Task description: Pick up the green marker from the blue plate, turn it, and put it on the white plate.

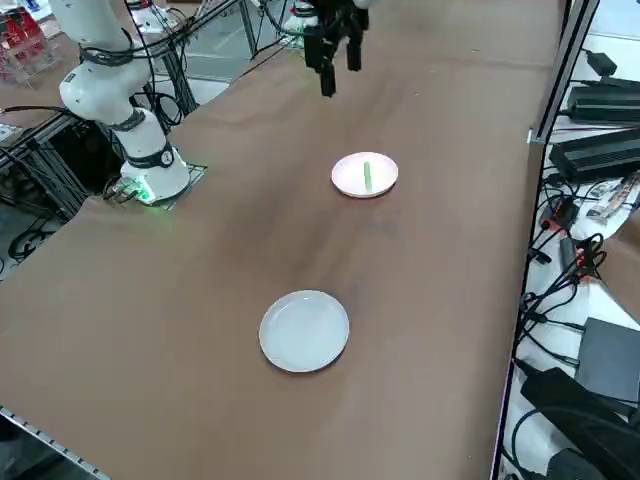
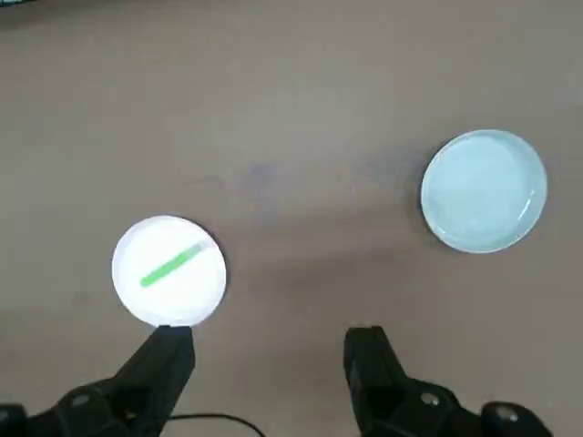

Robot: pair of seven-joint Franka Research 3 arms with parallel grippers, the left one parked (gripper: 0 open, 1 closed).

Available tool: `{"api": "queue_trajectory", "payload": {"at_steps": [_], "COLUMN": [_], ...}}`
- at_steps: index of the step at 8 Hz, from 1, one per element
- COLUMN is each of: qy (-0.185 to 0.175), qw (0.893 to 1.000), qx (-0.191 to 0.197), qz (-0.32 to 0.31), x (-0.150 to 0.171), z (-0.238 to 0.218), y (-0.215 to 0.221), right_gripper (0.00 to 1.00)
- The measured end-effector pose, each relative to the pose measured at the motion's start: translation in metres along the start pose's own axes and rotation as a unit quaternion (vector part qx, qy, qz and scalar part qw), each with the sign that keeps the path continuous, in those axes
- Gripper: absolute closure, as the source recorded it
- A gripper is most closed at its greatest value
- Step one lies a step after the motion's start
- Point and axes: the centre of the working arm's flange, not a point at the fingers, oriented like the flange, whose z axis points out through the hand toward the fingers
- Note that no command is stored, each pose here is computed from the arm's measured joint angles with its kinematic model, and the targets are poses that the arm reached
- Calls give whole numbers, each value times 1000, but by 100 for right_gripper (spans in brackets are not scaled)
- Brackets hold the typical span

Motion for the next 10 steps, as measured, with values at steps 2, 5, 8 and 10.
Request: {"api": "queue_trajectory", "payload": {"at_steps": [2,5,8,10], "qy": [-3,-30,-39,-34], "qw": [1000,999,998,998], "qx": [-1,-2,-4,-4], "qz": [-9,-18,-49,-49], "x": [-20,-54,-73,-76], "z": [-26,-48,-44,-49], "y": [0,4,2,4], "right_gripper": [0,0,0,0]}}
